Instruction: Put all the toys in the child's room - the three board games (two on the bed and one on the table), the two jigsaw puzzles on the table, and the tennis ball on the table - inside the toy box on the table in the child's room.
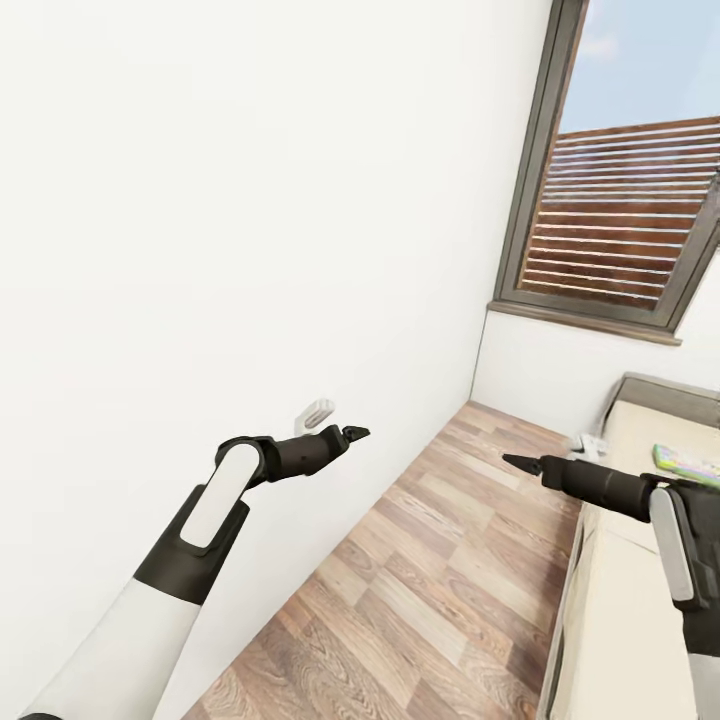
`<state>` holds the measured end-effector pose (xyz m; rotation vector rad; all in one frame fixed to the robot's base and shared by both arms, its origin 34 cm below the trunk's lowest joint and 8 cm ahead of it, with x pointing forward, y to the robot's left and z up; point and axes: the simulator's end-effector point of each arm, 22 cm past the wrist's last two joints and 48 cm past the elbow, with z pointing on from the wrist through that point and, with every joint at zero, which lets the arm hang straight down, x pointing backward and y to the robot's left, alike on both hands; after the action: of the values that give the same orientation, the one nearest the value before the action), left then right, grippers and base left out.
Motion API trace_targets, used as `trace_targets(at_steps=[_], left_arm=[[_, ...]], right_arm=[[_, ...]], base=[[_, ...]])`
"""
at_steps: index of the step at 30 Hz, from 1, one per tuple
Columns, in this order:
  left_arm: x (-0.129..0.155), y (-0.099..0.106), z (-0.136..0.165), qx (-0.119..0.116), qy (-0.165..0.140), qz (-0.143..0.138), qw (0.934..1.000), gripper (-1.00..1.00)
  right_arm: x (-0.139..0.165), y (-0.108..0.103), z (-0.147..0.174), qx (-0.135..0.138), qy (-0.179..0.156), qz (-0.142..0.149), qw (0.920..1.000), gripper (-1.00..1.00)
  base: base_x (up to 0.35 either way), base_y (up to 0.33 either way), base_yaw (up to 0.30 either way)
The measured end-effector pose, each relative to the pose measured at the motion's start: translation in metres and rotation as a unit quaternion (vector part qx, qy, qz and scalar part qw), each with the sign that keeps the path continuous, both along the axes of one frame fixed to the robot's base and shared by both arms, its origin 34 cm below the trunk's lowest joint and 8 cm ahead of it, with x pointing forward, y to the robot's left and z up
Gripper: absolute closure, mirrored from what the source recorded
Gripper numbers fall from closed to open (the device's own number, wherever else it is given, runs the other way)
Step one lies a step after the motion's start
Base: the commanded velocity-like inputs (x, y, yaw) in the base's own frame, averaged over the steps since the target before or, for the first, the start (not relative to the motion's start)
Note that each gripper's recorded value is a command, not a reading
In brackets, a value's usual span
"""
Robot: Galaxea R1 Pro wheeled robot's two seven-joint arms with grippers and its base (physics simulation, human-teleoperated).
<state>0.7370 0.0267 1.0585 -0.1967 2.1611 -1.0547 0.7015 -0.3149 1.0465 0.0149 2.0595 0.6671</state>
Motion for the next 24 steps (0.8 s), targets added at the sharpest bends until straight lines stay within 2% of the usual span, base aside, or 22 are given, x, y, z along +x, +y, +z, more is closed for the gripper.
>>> trace_targets(at_steps=[4, 8, 11, 24], left_arm=[[0.001, 0.000, -0.005, 0.000, -0.001, 0.000, 1.0000, -1.00], [0.001, 0.000, -0.009, 0.000, -0.001, 0.000, 1.0000, -1.00], [0.001, 0.001, -0.013, 0.001, -0.001, 0.000, 1.0000, -1.00], [0.002, 0.001, -0.029, 0.001, -0.004, -0.001, 1.0000, -1.00]], right_arm=[[0.011, 0.007, -0.030, -0.016, 0.032, -0.035, 0.9988, -1.00], [0.016, 0.018, -0.050, -0.030, 0.050, -0.047, 0.9972, -1.00], [0.018, 0.027, -0.060, -0.038, 0.058, -0.048, 0.9964, -1.00], [0.019, 0.033, -0.080, -0.042, 0.061, -0.048, 0.9961, -1.00]], base=[[0.000, 0.000, -0.049], [0.000, 0.000, -0.071], [0.000, 0.000, -0.115], [0.000, 0.000, -0.066]])
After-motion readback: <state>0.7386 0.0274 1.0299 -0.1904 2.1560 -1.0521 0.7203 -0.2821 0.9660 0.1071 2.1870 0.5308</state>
